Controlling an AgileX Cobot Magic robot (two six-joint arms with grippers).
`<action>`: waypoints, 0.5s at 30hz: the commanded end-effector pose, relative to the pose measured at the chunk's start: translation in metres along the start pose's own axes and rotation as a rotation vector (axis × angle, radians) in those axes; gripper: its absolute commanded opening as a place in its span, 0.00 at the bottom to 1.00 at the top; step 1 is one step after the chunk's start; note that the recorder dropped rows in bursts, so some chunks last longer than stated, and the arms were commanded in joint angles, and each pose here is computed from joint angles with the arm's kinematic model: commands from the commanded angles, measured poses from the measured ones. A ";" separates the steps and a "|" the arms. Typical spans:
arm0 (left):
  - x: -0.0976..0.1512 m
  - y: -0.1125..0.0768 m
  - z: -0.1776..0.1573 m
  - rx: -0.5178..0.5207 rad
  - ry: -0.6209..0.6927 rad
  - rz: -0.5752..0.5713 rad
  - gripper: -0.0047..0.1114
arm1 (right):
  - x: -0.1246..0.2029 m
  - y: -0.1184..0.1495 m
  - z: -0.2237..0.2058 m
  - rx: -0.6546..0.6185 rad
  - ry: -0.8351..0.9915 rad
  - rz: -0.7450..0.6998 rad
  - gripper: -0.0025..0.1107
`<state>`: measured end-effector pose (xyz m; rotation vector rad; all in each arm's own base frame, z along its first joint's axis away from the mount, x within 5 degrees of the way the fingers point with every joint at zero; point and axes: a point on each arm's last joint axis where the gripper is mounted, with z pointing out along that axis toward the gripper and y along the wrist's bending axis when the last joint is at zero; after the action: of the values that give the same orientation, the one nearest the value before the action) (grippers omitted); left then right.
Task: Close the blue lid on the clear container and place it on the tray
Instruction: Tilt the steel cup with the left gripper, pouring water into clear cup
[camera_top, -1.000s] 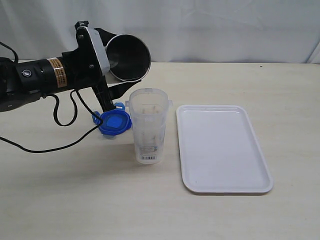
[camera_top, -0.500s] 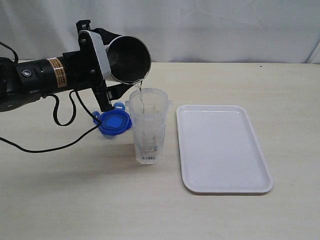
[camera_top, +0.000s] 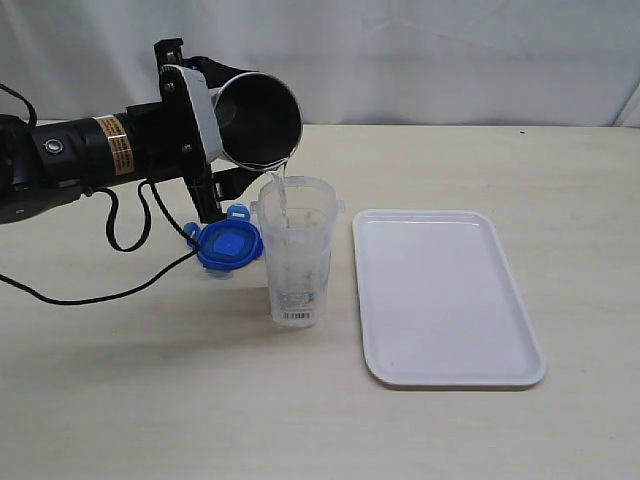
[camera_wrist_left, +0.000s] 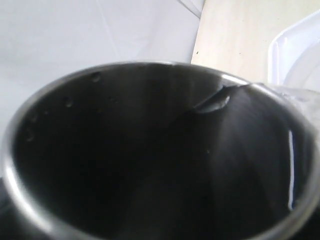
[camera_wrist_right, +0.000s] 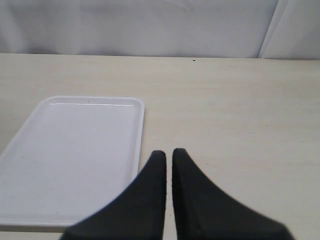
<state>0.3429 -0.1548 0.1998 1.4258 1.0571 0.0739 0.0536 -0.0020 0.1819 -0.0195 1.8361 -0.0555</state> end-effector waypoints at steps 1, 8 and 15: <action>-0.011 0.012 0.000 -0.068 -0.078 0.014 0.04 | 0.000 0.000 0.000 0.004 -0.007 0.002 0.06; -0.011 0.012 0.000 -0.068 -0.078 0.014 0.04 | 0.000 0.000 0.000 0.004 -0.007 0.002 0.06; -0.011 0.012 0.000 -0.068 -0.078 0.021 0.04 | 0.000 0.000 0.000 0.004 -0.007 0.002 0.06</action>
<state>0.3429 -0.1548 0.1998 1.4269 1.0558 0.0753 0.0536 -0.0020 0.1819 -0.0195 1.8361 -0.0555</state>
